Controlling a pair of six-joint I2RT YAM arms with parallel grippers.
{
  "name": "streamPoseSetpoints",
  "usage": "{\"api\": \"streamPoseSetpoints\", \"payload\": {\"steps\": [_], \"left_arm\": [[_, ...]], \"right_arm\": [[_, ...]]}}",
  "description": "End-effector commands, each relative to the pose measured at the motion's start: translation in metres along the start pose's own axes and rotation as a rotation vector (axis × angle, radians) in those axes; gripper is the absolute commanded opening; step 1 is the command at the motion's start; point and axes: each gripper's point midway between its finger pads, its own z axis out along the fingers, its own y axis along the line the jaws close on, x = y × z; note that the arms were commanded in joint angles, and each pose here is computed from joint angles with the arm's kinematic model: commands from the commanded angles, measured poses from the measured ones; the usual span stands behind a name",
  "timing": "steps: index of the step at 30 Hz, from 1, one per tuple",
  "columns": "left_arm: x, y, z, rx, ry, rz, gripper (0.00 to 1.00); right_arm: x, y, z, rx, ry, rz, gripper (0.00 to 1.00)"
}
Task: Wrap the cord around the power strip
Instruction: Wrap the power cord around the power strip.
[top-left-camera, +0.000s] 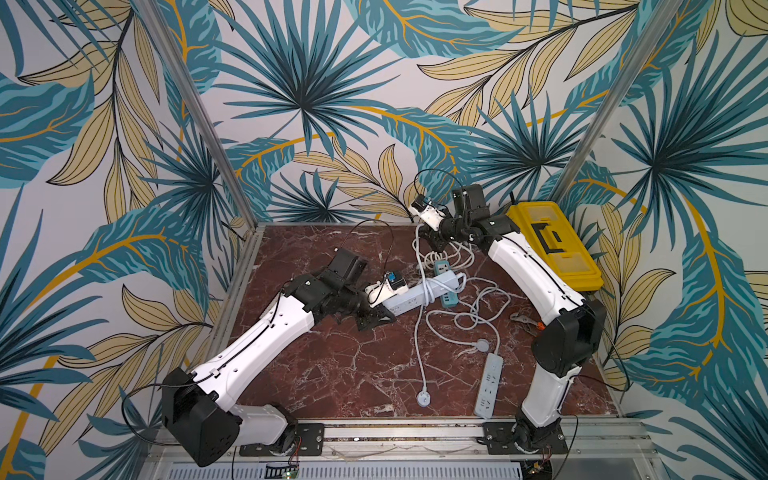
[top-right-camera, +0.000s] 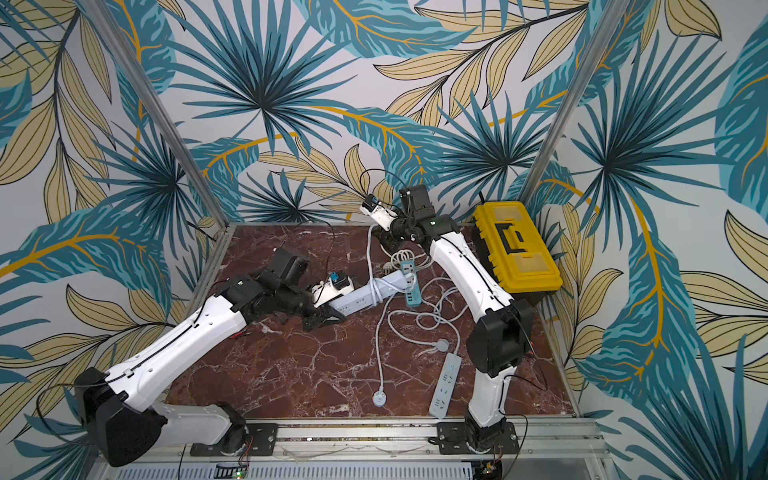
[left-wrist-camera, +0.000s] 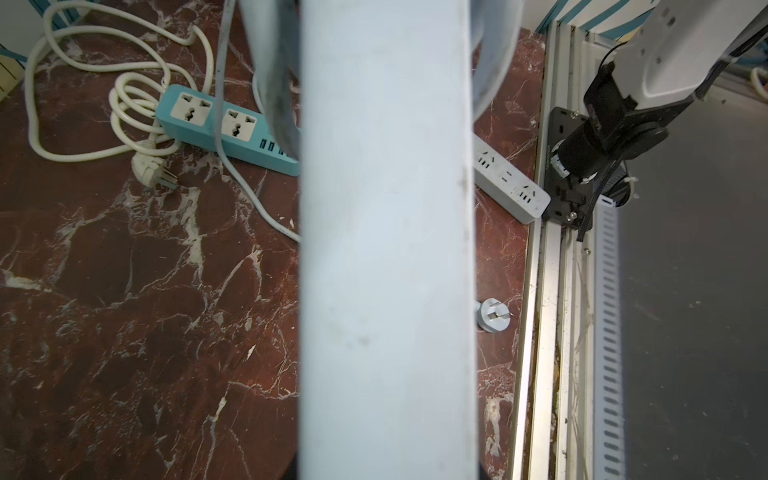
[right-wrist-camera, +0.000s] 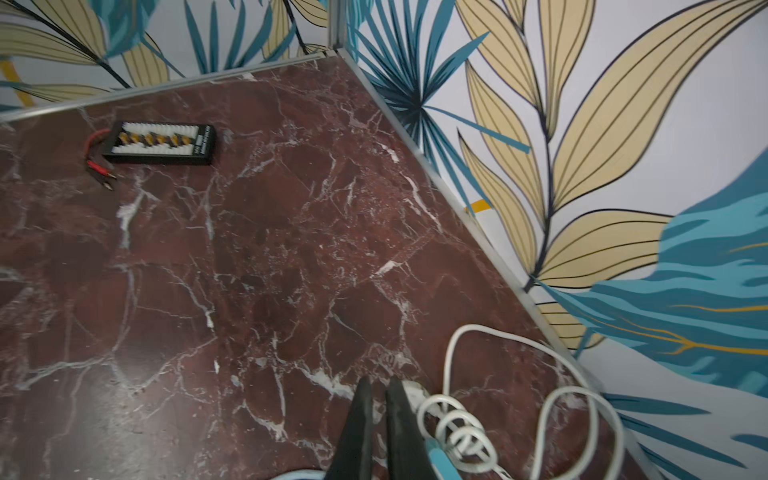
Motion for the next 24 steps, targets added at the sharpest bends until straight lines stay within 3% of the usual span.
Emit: {"api": "streamPoseSetpoints", "payload": {"steps": [1, 6, 10, 15, 19, 24], "left_arm": [[-0.044, -0.052, -0.032, 0.208, -0.165, 0.112, 0.0], [-0.073, -0.052, -0.052, 0.185, -0.23, 0.127, 0.0], [-0.092, -0.053, -0.064, 0.185, -0.268, 0.125, 0.0], [-0.104, -0.051, -0.071, 0.164, -0.29, 0.124, 0.0], [-0.112, -0.043, -0.075, 0.109, -0.301, 0.105, 0.0], [-0.12, -0.037, -0.078, 0.075, -0.326, 0.089, 0.0]], "right_arm": [[-0.015, -0.027, 0.004, -0.036, -0.161, 0.17, 0.15], [0.002, -0.039, 0.026, -0.05, -0.214, 0.285, 0.38], [0.028, -0.055, 0.048, 0.028, -0.217, 0.341, 0.54], [0.035, -0.067, 0.074, 0.039, -0.286, 0.45, 0.61], [0.051, -0.094, 0.085, 0.188, -0.341, 0.526, 0.65], [0.055, -0.097, 0.104, 0.183, -0.369, 0.578, 0.65]]}}
